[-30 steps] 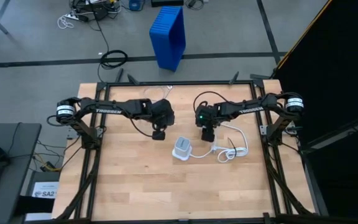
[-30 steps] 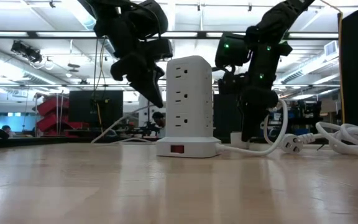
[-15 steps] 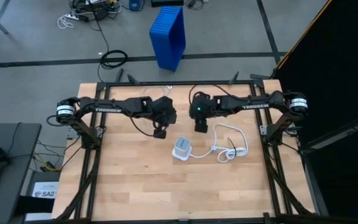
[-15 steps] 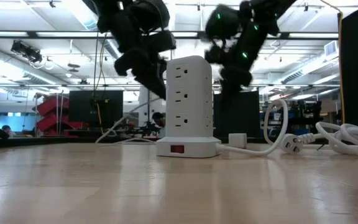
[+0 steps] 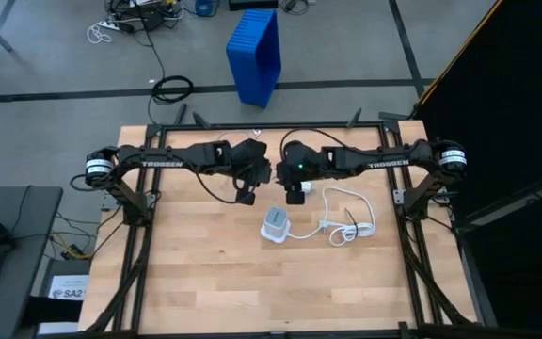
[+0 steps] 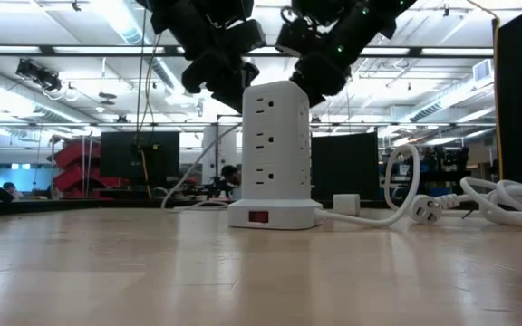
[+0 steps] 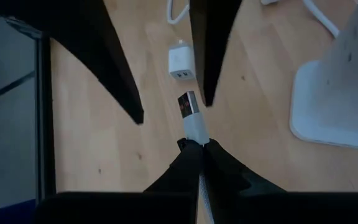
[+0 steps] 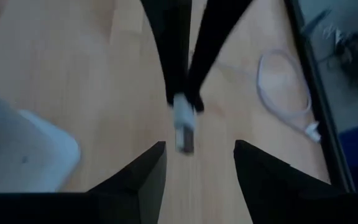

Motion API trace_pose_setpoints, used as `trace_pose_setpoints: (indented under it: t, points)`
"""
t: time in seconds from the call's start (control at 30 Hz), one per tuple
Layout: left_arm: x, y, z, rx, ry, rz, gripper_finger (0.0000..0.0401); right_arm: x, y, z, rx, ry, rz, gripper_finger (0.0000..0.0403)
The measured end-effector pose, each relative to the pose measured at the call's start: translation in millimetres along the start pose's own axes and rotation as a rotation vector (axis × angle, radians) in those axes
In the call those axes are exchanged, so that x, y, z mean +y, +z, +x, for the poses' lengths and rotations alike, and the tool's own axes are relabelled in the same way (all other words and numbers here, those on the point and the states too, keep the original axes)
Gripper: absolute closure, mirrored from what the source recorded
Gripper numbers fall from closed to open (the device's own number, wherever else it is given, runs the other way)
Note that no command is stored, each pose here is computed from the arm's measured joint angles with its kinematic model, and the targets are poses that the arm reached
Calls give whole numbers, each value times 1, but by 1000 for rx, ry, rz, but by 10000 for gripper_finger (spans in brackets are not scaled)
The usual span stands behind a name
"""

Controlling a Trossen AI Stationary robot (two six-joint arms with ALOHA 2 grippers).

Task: Plug in charger
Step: Insert the white charger cable into the white charger adapter

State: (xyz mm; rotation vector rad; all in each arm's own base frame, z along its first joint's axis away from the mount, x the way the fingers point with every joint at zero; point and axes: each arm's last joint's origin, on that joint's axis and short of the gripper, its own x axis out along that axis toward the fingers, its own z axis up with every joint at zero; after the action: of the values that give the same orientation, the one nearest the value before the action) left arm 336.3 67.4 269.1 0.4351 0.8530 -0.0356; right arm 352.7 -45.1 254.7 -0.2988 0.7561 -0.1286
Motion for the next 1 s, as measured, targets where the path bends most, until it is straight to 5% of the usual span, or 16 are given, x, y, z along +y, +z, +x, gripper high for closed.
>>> trace_pose_setpoints:
  t: [0.23,0.5,0.77,1.0]
  points:
    - [0,0,0,-1,1,-5,401,7,5,0,-36,9,-15,280]
    - [-1,1,0,-13,-16,-12,401,8,5,0,-37,14,-57,393]
    - [-2,-1,0,4,-28,-27,401,7,5,0,-39,16,-46,396]
    - [-2,0,0,1,-26,-28,401,7,8,0,-77,22,-61,340]
